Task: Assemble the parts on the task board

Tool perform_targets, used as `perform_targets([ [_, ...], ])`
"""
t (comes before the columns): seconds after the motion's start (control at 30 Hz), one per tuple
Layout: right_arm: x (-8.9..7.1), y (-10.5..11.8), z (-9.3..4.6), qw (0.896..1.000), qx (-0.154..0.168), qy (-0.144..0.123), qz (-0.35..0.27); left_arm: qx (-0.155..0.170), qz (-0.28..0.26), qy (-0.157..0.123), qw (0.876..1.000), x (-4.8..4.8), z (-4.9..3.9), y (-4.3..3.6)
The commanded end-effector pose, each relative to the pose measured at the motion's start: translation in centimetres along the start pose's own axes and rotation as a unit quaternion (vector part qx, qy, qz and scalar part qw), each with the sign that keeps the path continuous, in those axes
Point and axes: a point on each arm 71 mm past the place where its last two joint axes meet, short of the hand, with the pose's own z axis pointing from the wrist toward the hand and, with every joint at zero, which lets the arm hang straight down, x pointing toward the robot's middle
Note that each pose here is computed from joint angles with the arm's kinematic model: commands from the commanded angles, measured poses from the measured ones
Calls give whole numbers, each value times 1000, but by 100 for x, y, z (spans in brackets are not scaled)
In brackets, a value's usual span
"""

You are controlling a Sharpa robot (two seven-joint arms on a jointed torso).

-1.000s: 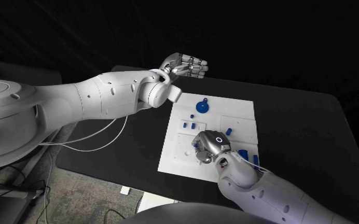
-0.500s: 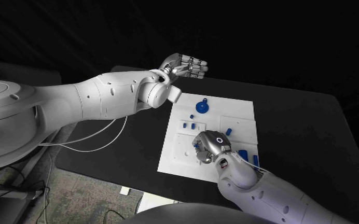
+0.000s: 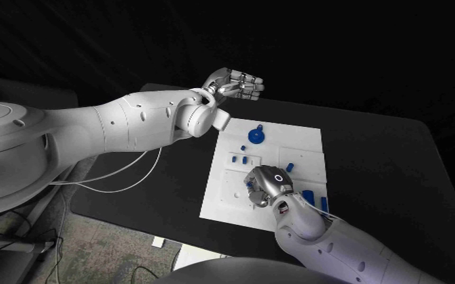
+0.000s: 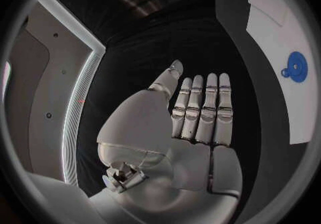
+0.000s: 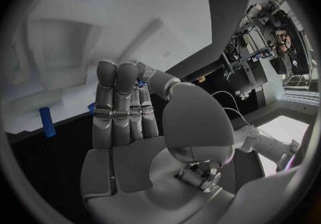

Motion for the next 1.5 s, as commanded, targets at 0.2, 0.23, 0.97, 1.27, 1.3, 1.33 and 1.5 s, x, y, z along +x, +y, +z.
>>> perform_targets([
  [0.2,74,-37,-12,999,17,30,-10,1,-6,10,1000,30,4,-10],
  [0.23,74,-37,-11,999,18,30,-10,0,-7,11,1000,31,4,-10],
  [0.97,75,-9,3,999,23,31,-14,-2,-7,14,1000,39,6,-7],
  [1.27,89,-23,3,998,31,41,-23,-3,-7,15,1000,35,3,-6],
  [1.3,88,-23,3,998,32,40,-23,-3,-7,15,1000,34,3,-6],
  [1.33,86,-23,3,998,32,40,-23,-3,-6,15,1000,33,2,-6],
  [1.5,77,-13,3,999,32,36,-22,-4,-6,16,1000,32,1,-5],
])
